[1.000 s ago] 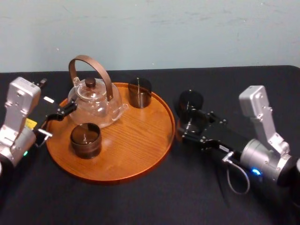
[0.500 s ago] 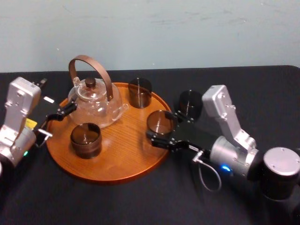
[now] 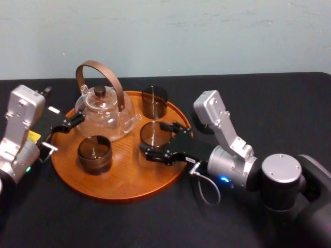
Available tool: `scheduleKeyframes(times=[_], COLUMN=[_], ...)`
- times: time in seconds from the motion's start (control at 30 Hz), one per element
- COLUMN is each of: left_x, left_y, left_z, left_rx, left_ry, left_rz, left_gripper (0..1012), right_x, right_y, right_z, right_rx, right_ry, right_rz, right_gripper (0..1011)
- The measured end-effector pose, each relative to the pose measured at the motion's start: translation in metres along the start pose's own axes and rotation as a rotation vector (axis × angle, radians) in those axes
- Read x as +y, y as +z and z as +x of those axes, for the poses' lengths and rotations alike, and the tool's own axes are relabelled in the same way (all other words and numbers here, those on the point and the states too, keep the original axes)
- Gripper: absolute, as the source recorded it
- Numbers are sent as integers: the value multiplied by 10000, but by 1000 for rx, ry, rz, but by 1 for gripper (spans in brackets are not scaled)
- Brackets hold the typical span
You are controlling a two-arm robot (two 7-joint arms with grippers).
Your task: Pick up the glass from the table and place it on the tray.
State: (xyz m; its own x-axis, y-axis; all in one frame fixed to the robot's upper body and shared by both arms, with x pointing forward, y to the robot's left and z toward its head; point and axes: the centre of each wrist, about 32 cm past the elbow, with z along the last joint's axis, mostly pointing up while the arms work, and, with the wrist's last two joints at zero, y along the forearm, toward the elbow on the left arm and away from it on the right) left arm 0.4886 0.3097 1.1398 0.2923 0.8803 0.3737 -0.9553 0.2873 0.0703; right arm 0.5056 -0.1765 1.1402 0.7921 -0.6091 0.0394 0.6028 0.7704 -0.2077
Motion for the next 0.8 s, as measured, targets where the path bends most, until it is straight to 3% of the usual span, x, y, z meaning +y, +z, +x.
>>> scheduleKeyframes(times=[0.3,0.8], left_x=[0,0], left_y=[0,0], left_z=[0,0], left_rx=[0,0], left_ry=[0,0], left_rz=[0,0], left_gripper=[1001,1001], right_x=[104,192], right_y=[-48,-139], right_z=[-59,-68], right_rx=[19,62], right_ry=[32,68], right_rz=[-9,-36], right_gripper=[905,905])
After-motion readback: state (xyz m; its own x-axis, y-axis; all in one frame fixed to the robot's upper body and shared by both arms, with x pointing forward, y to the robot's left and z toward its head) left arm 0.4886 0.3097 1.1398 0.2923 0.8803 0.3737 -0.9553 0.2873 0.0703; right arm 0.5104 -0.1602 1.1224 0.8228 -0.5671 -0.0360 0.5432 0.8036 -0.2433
